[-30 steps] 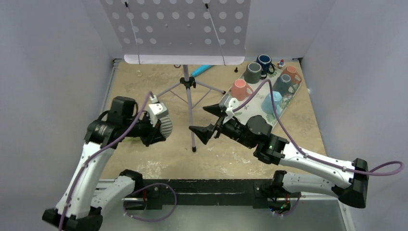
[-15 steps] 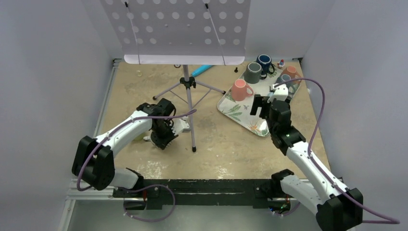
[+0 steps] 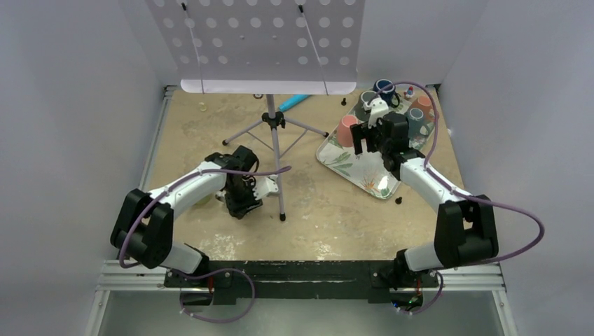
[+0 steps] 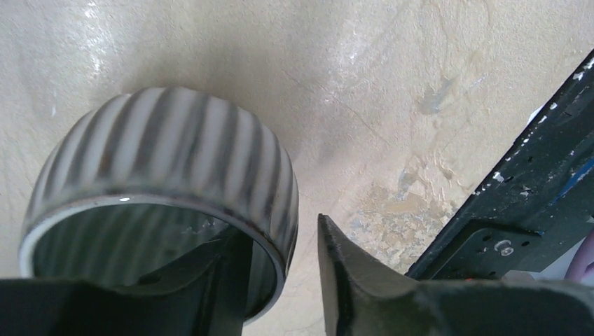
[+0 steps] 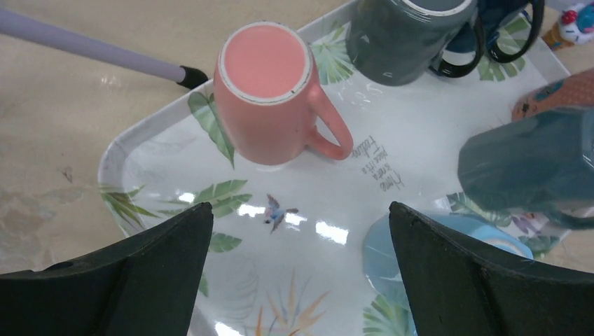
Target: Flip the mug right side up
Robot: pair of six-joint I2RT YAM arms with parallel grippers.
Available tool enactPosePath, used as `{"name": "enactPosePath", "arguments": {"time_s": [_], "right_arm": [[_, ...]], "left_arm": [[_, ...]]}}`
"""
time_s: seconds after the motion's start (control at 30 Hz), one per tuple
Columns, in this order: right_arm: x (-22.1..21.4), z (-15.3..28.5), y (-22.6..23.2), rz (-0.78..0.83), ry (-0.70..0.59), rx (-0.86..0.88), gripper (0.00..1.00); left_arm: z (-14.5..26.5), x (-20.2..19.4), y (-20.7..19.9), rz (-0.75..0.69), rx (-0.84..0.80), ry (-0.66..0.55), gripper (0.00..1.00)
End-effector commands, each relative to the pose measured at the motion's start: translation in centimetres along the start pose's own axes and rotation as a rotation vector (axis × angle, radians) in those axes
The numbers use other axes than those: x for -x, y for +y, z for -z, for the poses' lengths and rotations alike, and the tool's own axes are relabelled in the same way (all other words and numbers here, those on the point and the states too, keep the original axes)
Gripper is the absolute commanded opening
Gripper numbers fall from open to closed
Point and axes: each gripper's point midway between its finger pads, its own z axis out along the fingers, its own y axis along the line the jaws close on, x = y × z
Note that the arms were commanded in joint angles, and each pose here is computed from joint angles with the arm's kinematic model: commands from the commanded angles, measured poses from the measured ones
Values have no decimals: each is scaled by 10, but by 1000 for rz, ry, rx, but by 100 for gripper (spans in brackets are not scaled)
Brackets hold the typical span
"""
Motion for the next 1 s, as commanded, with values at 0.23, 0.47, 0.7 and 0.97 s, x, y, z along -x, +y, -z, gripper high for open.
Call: {"name": "enactPosePath", "arguments": {"time_s": [0.23, 0.47, 0.7, 0.97], "right_arm": [[12, -45, -10, 504, 33, 205, 92], [0, -71, -21, 622, 150, 276, 81], [-19, -95, -21, 667, 215, 355, 77], [-37, -105, -11, 655, 229, 450, 48]], "left_arm": [[65, 15, -19, -64, 101, -204, 53], [80, 18, -31, -43, 137, -305, 54], [73, 19, -21, -27, 167, -298, 54], [69, 23, -16, -28, 177, -304, 54]]}}
